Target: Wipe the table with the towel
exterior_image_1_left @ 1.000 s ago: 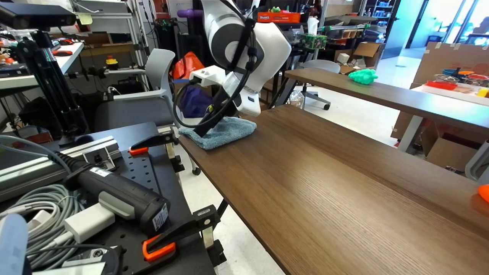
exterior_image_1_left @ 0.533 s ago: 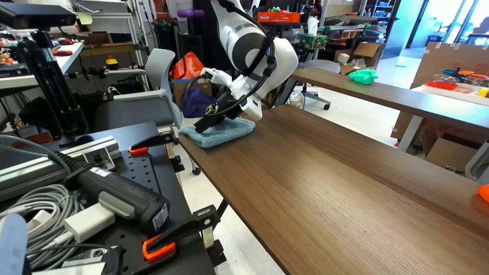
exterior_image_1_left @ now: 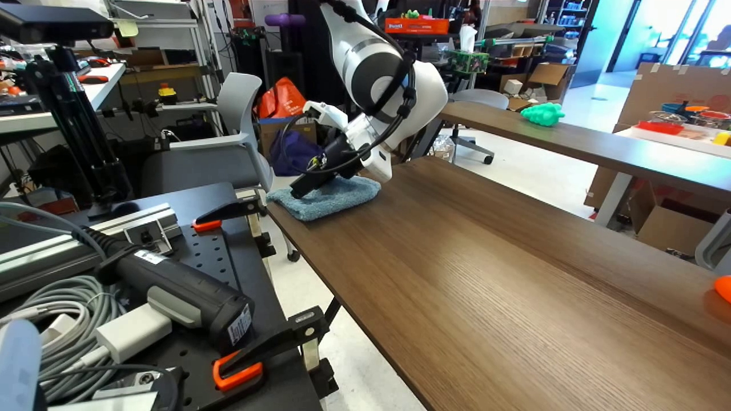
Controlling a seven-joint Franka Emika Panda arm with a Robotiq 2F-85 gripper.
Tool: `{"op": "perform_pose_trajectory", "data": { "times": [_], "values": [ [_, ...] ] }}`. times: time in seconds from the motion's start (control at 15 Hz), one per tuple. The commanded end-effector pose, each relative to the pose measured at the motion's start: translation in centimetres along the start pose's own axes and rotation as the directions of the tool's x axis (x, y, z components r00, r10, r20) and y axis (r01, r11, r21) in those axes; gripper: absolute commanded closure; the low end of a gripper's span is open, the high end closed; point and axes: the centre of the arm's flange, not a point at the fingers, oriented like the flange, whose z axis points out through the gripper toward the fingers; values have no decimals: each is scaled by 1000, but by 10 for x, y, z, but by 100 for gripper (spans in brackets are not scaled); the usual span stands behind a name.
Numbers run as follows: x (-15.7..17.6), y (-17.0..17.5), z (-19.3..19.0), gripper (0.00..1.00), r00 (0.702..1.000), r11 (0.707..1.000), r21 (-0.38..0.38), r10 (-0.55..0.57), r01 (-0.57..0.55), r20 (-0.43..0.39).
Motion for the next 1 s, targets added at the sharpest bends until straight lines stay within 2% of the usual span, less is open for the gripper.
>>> {"op": "perform_pose_trajectory", "data": {
  "times": [0.0,0.2,0.47,0.6,0.67,0.8,0.93],
  "values": [
    [-22,8,-10,0,999,1000,13,-26,27,-40],
    [-65,34,-35,0,985,996,35,-75,82,-155],
    [-101,75,-66,0,939,987,98,-89,128,-333],
    [-116,96,-82,0,934,985,97,-98,140,-345],
    [-91,55,-75,0,949,989,92,-80,113,-306],
    [-101,64,-82,0,946,988,101,-80,117,-314],
    [-97,61,-77,0,948,989,94,-80,114,-307]
  ]
}}
